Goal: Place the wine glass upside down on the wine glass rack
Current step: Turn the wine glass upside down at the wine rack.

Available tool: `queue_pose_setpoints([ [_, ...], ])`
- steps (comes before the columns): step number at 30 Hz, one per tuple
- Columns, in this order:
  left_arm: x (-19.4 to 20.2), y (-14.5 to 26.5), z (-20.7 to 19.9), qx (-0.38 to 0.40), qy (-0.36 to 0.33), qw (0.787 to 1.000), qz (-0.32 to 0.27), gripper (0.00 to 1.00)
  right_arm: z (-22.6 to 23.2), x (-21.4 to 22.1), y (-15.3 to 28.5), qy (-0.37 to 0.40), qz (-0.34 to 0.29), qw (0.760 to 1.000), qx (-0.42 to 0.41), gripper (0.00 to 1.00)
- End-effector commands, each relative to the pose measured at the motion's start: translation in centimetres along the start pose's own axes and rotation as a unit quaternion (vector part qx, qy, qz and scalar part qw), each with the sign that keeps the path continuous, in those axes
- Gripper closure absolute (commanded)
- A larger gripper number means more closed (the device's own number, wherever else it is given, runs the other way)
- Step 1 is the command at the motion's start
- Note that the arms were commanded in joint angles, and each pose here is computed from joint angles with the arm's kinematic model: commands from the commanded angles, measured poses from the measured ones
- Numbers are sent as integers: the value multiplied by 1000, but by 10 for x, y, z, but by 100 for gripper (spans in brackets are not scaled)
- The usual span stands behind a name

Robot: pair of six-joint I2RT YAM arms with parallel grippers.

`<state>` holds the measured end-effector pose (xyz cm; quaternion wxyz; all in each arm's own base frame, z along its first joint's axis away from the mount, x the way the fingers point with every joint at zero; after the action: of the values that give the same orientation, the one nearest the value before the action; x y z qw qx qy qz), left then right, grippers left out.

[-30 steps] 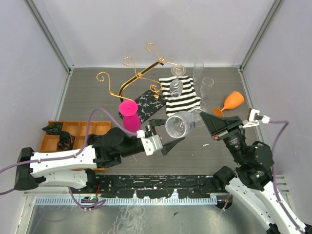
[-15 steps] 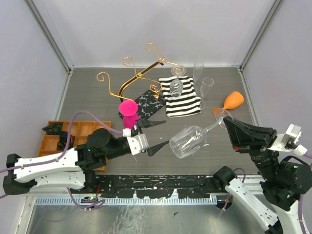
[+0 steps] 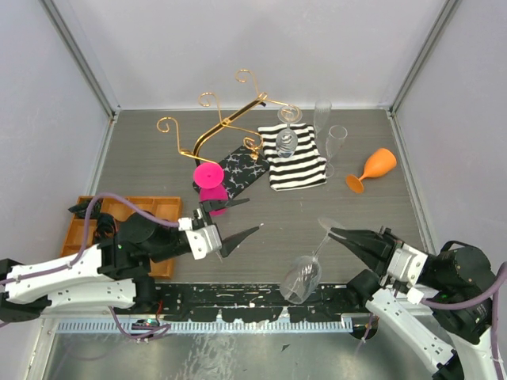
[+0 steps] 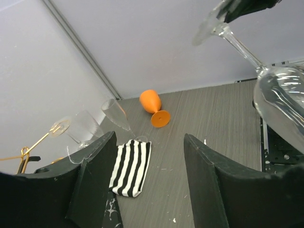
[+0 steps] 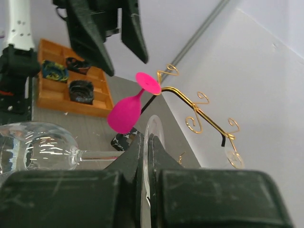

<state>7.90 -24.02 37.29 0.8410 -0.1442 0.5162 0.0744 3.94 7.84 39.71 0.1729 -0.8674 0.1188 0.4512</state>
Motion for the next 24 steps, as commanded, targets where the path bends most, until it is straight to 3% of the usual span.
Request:
queue_pose_setpoints([
  [1, 1, -1, -4, 28, -37, 999, -5, 36, 9, -15, -4, 74, -50, 993, -79, 100],
  [13, -9, -45, -23, 129, -101, 985, -51, 53, 17, -5, -28, 68, -82, 980, -165, 100],
  [24, -14, -62, -31, 159, -102, 980, -68, 52, 23, 1, -34, 55, -89, 974, -203, 100],
])
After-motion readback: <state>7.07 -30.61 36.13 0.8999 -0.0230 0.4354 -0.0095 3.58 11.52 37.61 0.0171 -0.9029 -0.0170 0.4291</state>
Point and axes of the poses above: each gripper's point midway between its finger pads, its own y axis back along the fingers, its own z axis along the line the jaws close on, x = y × z, the point moved 7 cm from there along y, back along the fingers
